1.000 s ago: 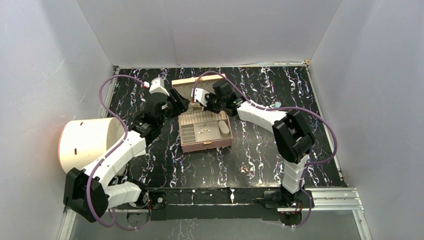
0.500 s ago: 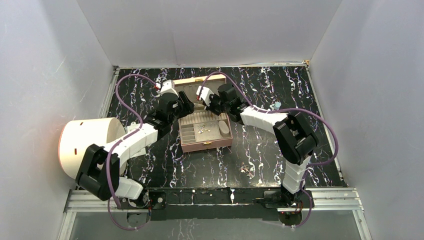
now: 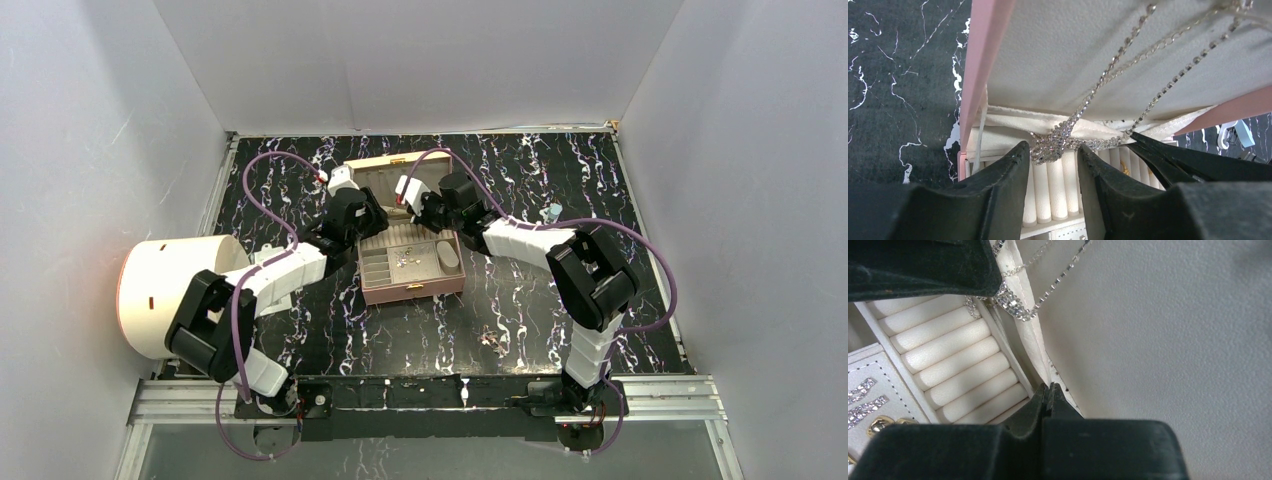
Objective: Organize the mixed jewelry
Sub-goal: Adjust the jewelry in the jewelry box.
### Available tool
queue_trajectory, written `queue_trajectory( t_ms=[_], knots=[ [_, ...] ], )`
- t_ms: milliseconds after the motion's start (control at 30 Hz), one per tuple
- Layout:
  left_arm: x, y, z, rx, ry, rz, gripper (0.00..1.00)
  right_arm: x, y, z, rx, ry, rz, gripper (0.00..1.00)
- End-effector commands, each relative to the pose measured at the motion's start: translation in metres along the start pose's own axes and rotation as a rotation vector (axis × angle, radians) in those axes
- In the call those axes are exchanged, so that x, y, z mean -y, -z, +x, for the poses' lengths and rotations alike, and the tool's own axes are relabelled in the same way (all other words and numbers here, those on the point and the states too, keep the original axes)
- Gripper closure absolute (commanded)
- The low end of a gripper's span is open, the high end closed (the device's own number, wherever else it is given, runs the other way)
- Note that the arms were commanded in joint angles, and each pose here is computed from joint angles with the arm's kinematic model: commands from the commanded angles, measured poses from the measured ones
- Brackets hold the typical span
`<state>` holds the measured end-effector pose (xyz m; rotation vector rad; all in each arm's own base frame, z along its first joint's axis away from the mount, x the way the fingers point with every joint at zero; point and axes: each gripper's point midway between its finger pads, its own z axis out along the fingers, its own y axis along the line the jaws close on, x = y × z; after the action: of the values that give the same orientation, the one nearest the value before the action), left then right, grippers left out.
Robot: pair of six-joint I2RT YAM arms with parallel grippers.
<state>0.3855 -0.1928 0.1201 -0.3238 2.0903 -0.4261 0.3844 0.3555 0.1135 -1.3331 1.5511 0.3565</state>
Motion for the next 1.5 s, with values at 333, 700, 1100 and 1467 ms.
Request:
queue_trajectory(
  t_ms=[333, 700, 1100, 1467],
  knots=[
    [0.017, -0.012, -0.04, 0.145, -0.015, -0.064, 0.79, -0.047, 0.005, 0.008, -0.018, -0.02, -0.147, 1.0],
    [0.035, 0.004, -0.061, 0.178, 0.008, -0.006, 1.0, -0.047, 0.003, 0.008, -0.017, -0.015, -0.145, 1.0],
    [0.064, 0.003, -0.09, 0.247, 0.057, 0.079, 1.0, -0.049, 0.004, 0.009, -0.02, -0.015, -0.145, 1.0],
    [0.069, -0.008, -0.096, 0.289, 0.045, 0.085, 1.0, -0.05, 0.003, 0.007, -0.016, -0.017, -0.151, 1.0]
  ],
)
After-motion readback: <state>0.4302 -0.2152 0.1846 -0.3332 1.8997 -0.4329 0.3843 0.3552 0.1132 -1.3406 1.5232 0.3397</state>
